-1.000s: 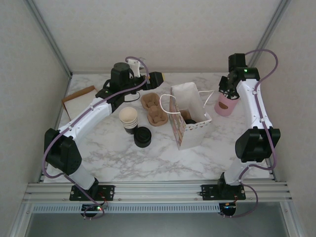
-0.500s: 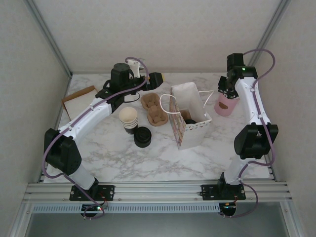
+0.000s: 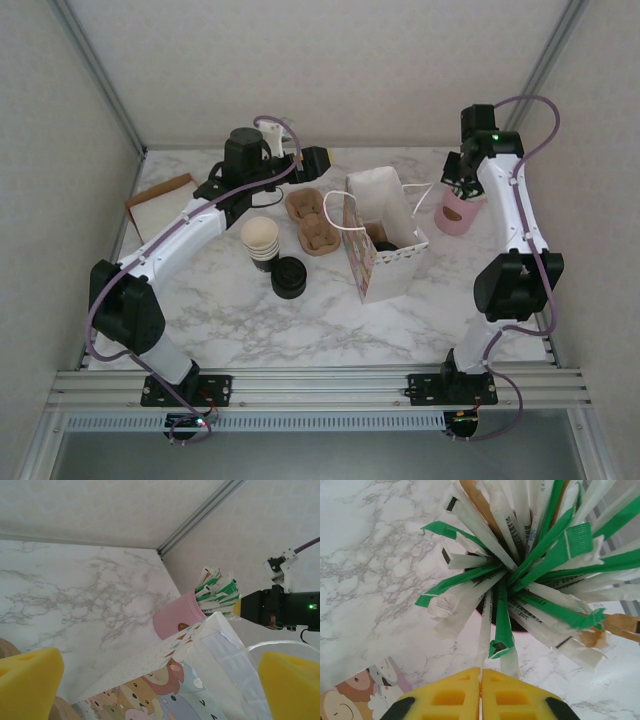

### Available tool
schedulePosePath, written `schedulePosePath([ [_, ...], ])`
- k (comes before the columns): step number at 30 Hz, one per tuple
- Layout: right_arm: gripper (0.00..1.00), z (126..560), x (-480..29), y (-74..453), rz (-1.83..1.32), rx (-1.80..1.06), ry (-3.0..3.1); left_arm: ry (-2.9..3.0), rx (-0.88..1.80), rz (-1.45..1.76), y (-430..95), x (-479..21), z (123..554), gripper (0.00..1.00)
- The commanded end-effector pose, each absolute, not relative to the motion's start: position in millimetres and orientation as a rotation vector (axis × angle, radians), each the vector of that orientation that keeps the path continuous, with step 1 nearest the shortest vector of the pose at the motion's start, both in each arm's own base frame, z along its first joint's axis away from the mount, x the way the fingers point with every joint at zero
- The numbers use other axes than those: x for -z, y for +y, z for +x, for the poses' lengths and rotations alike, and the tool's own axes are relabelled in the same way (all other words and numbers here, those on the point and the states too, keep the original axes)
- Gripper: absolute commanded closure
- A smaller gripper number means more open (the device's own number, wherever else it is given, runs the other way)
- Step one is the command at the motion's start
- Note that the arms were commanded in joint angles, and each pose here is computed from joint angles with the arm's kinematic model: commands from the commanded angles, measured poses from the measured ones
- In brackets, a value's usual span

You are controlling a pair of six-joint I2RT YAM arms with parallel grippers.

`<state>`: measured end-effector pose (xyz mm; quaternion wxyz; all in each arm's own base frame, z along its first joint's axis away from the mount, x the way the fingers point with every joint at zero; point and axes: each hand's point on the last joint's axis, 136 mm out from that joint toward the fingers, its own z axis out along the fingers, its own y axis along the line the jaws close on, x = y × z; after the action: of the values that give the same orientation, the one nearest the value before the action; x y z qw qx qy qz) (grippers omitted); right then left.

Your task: Pack the takeout coffee

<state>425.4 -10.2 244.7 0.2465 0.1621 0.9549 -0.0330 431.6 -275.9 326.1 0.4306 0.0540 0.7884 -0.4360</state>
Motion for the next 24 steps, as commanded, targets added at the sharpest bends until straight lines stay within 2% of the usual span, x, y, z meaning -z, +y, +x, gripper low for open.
schedulePosePath([
  [1, 0.92, 410.5, -276.3, -19.4, 0.440, 0.133, 2.549, 1.906, 1.108, 0.151, -271.1, -348.9, 425.6, 0.00],
  [11, 0.92, 386.5, -319.7, -25.3, 0.441, 0.146, 2.463, 1.898, 1.113, 0.146, -268.9, -353.2, 421.4, 0.00],
  [24, 0.92, 329.1, -404.5, -19.7, 0.399, 0.071, 2.270, 1.883, 1.114, 0.135, -263.9, -359.3, 412.5, 0.00],
])
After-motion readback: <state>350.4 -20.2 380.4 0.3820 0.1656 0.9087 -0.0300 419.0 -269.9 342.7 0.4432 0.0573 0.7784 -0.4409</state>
